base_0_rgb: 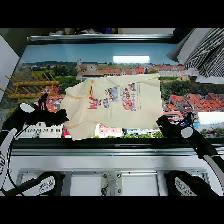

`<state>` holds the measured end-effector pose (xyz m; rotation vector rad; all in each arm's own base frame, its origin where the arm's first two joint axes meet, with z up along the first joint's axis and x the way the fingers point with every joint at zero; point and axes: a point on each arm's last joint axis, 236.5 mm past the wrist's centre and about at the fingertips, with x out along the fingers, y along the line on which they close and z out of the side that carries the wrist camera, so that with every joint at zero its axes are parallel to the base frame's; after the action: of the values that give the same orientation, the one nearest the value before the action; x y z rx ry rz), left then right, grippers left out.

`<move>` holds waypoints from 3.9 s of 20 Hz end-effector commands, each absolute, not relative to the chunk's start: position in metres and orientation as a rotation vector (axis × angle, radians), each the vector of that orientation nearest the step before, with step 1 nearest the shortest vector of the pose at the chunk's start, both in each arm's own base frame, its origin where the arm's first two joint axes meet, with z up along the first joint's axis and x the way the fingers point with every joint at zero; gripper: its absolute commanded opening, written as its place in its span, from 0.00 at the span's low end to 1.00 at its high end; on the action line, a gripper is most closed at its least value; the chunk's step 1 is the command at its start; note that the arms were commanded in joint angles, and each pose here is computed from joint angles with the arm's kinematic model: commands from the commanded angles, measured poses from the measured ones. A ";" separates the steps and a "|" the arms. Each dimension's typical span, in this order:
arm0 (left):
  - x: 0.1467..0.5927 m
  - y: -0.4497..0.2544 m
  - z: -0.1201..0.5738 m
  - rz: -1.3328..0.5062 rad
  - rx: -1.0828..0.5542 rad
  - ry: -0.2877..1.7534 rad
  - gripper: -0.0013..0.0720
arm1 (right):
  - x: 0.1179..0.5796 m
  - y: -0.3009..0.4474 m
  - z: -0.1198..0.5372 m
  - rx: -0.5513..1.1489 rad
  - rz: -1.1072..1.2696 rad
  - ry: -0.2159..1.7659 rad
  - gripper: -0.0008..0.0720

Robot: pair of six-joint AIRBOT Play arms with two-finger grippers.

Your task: Fold the clothes and pants, and hang the long-sleeved shirts on hangers.

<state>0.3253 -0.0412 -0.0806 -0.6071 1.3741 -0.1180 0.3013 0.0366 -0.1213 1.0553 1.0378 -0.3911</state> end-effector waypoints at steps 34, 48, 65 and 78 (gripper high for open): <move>0.427 -0.047 0.203 -0.272 -0.387 0.767 0.03 | 0.414 -0.013 0.209 0.297 0.080 0.857 0.02; 0.569 -0.046 0.002 -0.257 -0.402 1.105 0.03 | 0.559 -0.021 0.030 0.369 0.010 0.985 0.02; 0.453 -0.039 -0.088 -0.164 -0.503 1.369 0.03 | 0.413 0.005 -0.085 0.349 -0.026 1.315 0.03; 0.379 -0.044 -0.007 -0.168 -0.506 1.248 0.77 | 0.265 -0.050 -0.024 0.615 -0.316 1.375 0.72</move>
<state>0.4108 -0.0370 0.0002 -0.5040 1.2363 -0.1747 0.3266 -0.0412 -0.0071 0.4444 1.3102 -0.1428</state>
